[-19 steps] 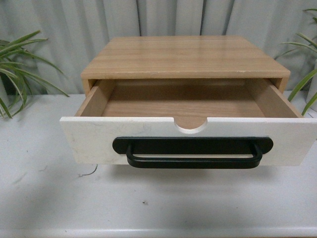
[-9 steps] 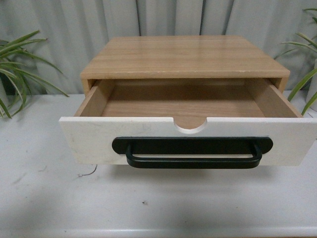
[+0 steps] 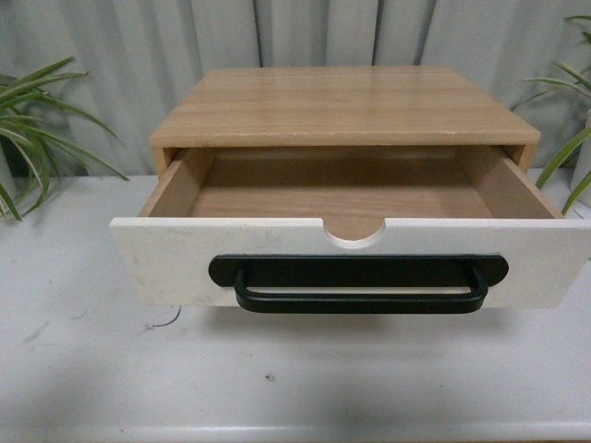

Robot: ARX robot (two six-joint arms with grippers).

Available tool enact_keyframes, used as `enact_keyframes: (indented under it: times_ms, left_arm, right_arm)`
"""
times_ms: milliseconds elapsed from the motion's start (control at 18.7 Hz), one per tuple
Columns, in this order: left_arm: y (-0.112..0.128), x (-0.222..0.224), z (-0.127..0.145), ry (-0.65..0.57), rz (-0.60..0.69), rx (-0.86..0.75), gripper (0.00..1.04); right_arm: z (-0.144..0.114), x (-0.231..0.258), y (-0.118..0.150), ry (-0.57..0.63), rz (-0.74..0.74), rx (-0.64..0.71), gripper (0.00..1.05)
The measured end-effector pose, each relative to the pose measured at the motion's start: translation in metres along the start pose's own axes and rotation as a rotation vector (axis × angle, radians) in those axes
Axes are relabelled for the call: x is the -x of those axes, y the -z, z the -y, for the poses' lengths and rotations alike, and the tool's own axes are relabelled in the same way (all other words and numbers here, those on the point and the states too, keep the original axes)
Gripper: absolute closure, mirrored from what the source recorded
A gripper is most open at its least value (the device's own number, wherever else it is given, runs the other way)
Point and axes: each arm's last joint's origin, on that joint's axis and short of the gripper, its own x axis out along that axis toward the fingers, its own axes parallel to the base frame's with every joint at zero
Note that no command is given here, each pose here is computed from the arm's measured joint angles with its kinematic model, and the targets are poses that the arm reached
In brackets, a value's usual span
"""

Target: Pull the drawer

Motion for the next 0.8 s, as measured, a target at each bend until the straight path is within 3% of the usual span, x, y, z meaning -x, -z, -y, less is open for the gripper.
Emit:
enact_keyframes:
  times_ms: [641,748,801]
  left_arm:
    - [0.000,0.010,0.000,-0.001,0.008,0.000,1.03]
    - [0.007,0.018,0.000,0.002,-0.052,0.000,1.03]
    - [0.001,0.020,0.000,0.001,0.012,0.000,1.03]
  right_arm:
    - [0.000,0.017,0.005,0.000,-0.035,0.001,1.03]
    - [0.000,0.018,0.001,0.001,0.005,0.000,1.03]
    - [0.000,0.018,0.004,0.001,-0.017,0.000,1.03]
